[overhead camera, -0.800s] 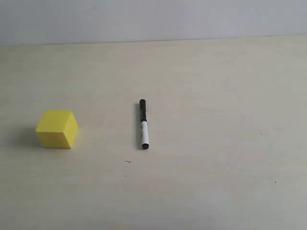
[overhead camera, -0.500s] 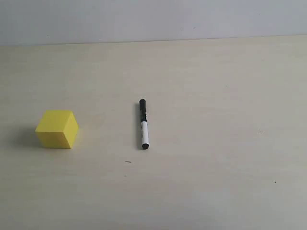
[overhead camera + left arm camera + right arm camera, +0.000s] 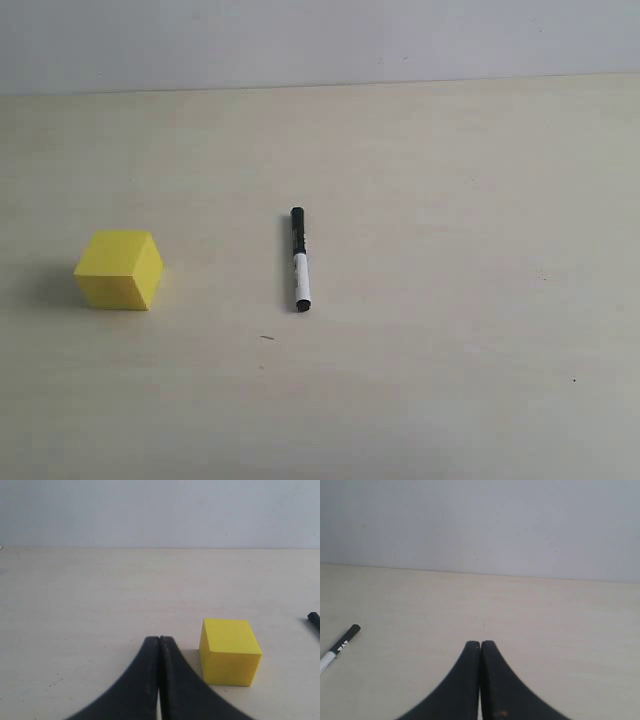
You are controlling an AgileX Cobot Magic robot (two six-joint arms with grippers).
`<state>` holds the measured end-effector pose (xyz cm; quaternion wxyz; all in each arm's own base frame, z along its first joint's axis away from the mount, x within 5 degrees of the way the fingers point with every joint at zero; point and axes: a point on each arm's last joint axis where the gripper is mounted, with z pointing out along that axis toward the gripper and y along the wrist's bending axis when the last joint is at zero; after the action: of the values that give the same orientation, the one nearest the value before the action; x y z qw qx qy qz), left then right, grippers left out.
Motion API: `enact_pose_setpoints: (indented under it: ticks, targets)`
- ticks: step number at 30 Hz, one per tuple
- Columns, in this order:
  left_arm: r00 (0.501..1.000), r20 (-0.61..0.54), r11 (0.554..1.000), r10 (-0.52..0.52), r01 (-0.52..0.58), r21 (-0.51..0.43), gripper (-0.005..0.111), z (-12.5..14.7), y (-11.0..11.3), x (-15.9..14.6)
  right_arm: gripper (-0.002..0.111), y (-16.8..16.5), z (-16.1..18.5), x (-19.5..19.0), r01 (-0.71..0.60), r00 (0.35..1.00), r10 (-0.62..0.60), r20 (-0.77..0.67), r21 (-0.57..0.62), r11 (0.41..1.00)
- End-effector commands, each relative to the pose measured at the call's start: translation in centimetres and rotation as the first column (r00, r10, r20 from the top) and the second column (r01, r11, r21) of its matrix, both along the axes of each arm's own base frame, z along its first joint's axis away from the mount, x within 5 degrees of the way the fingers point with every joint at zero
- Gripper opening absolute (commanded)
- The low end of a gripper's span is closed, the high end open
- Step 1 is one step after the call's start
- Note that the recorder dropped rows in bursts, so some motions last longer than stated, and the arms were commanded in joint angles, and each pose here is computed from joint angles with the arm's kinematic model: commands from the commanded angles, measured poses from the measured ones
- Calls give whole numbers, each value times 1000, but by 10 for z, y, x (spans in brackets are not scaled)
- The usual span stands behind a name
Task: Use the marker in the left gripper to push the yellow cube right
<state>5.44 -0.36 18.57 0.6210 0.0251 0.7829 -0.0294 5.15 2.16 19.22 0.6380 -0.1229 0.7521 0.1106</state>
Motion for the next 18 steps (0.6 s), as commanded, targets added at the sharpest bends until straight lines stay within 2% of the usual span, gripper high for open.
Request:
enact_pose_setpoints:
  ticks: [1, 6, 9, 10, 12, 14, 16, 18]
  targets:
    - [1000, 5, 1000, 0, 0, 1, 0, -1, 0, 0, 0, 0, -1, 0, 6, 1000, -6, 6, -2, 1000]
    - [1000, 5, 1000, 0, 0, 1, 0, -1, 0, 0, 0, 0, -1, 0, 6, 1000, -6, 6, -2, 1000]
    - [998, 61, 1000, -2, 3, -11, 0, 4, 0, 1, 0, 0, -1, 0, 6, 1000, -6, 6, -2, 1000]
    - [996, 94, 998, 0, 5, -58, 0, 8, -1, 1, 0, 0, -1, 0, 6, 1000, -6, 6, -2, 1000]
    - [989, 145, 969, 23, 13, -246, 0, 14, -3, 2, 0, 0, -1, 0, 6, 1000, -6, 6, -2, 1000]
    - [982, 179, 892, 60, 27, -450, 0, 20, -3, 2, 0, 0, -1, 0, 6, 1000, -6, 6, -2, 1000]
    - [976, 200, 835, 83, 41, -549, 0, 24, -3, 2, 0, 0, -1, 0, 6, 1000, -6, 6, -2, 1000]
    - [970, 223, 820, 93, 52, -571, 0, 27, -2, 2, 0, 0, -1, 0, 6, 1000, -6, 6, -2, 1000]
